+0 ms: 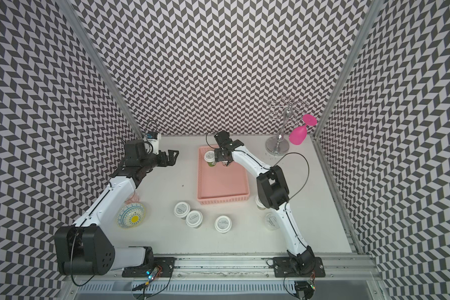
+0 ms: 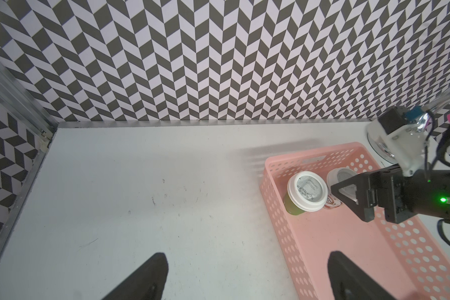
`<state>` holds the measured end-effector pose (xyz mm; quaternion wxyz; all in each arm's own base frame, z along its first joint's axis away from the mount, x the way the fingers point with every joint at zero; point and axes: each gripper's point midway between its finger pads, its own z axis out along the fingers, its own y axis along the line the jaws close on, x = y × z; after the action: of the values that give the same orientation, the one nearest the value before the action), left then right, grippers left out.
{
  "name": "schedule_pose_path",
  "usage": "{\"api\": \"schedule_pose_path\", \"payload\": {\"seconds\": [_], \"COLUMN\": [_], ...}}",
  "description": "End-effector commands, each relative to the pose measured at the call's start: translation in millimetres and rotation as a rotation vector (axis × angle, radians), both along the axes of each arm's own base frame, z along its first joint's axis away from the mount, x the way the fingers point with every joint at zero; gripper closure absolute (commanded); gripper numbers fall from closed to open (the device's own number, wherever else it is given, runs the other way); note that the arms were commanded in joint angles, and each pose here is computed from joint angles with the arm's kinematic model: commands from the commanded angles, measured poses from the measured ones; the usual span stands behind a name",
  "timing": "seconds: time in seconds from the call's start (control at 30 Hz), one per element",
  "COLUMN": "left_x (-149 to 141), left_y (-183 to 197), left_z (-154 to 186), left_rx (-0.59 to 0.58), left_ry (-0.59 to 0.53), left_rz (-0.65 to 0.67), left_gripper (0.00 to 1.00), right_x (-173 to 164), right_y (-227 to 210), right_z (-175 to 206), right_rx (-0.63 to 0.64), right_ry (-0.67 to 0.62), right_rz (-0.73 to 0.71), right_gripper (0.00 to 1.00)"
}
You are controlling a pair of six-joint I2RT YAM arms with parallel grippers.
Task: Put the yogurt in the basket
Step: Place the yogurt in the basket, then pick up the yogurt from the center of the board.
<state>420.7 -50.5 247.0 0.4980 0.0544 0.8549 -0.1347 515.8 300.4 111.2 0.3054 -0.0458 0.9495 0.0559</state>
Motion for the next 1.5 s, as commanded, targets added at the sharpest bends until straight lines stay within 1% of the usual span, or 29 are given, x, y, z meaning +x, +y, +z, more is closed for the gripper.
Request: {"api": "schedule_pose_path", "payload": {"seconds": [0.0, 0.13, 0.27, 0.57, 0.87, 1.03, 1.13, 1.27, 1.47], "left_x": [-3, -4, -5, -10, -14, -16, -18, -18, -18], "left_y": [-1, 1, -1, -3, -8, -12, -12, -12, -15], "left_z": [5, 4, 8, 8, 9, 10, 10, 7, 4], "left_rx": [0.002, 0.019, 0.010, 0.034, 0.059, 0.070, 0.089, 0.094, 0.093], "left_ry": [-0.026, -0.036, -0.043, -0.061, -0.080, -0.086, -0.091, -0.089, -0.082], "left_rz": [-0.017, -0.020, -0.028, -0.055, -0.099, -0.133, -0.143, -0.149, -0.167], "left_gripper": [0.00, 0.00, 0.00, 0.00, 0.00, 0.00, 0.00, 0.00, 0.00], "right_x": [0, -8, -14, -31, -52, -68, -80, -101, -124], "right_y": [3, 1, -4, -22, -52, -67, -81, -104, -133], "right_z": [56, 74, 87, 112, 137, 152, 161, 179, 198], "right_rx": [0.067, 0.085, 0.091, 0.076, 0.042, 0.048, 0.049, 0.061, 0.027], "right_ry": [-0.098, -0.116, -0.128, -0.157, -0.212, -0.245, -0.285, -0.376, -0.436], "right_rz": [0.010, 0.016, 0.015, -0.006, -0.054, -0.069, -0.088, -0.119, -0.155], "right_gripper": [0.07, 0.06, 0.05, 0.05, 0.04, 0.03, 0.02, 0.00, 0.00]}}
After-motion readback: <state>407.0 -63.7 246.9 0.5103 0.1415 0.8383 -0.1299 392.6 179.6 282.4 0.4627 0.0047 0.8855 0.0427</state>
